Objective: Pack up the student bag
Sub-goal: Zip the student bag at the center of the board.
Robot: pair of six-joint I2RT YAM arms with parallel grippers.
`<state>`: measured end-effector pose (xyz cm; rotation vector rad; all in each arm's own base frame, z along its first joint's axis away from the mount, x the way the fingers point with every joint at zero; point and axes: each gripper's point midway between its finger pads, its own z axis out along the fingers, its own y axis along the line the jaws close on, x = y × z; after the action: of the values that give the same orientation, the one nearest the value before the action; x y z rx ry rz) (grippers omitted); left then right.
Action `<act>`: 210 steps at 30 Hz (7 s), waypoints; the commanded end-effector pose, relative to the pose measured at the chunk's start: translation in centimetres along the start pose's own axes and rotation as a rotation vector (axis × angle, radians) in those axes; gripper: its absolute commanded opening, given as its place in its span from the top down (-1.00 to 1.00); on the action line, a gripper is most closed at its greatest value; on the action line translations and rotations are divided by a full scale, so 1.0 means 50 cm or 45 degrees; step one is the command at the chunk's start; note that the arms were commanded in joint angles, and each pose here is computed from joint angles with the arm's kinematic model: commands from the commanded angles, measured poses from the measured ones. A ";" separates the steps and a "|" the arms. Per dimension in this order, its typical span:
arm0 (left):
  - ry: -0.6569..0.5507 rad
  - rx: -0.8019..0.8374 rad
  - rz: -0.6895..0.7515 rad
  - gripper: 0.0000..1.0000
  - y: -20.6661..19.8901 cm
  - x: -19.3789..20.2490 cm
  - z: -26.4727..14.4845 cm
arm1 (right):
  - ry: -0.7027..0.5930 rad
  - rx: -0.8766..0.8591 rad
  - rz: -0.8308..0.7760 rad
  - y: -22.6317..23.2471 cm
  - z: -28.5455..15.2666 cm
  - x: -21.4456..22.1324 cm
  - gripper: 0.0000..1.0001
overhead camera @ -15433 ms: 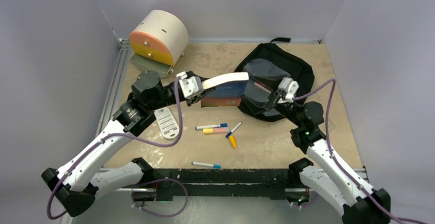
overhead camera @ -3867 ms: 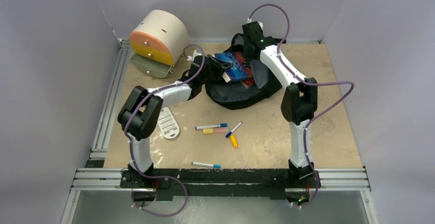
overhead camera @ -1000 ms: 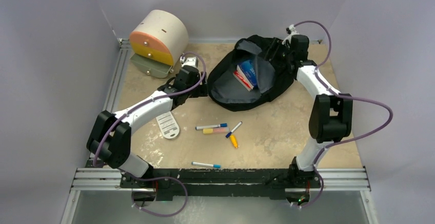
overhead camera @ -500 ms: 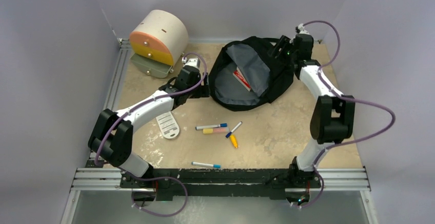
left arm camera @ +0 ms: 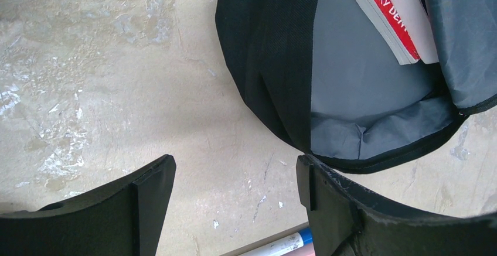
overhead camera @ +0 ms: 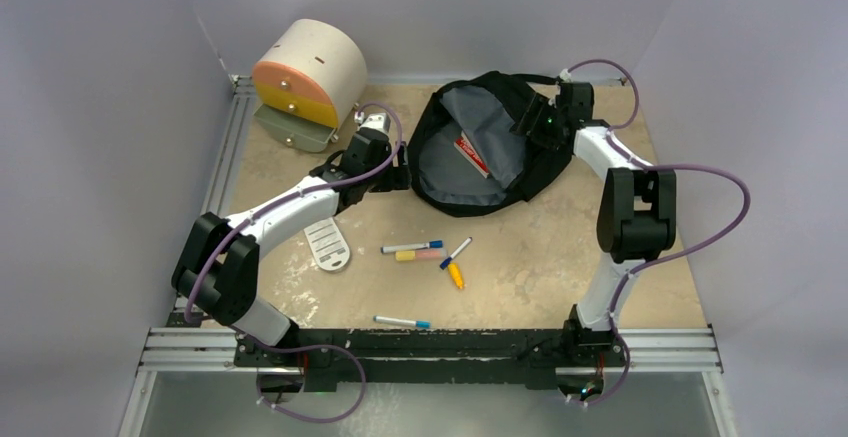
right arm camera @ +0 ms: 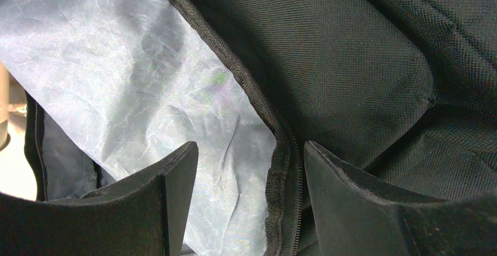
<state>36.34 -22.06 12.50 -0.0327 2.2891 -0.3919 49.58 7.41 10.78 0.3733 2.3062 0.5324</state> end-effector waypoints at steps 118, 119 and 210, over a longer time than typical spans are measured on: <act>-0.063 0.324 0.355 -0.40 -0.433 0.055 0.185 | 0.212 -0.362 0.299 0.024 -0.090 0.261 1.00; -0.064 0.307 0.351 -0.39 -0.429 0.056 0.188 | 0.212 -0.361 0.298 0.023 -0.091 0.261 1.00; 0.063 0.352 0.142 -0.35 -0.330 0.066 0.114 | 0.121 -0.199 0.352 -0.030 -0.082 0.272 1.00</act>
<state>35.20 -38.71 8.97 0.5358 2.2471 -0.5678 37.37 10.82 5.22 0.6222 2.2846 0.8950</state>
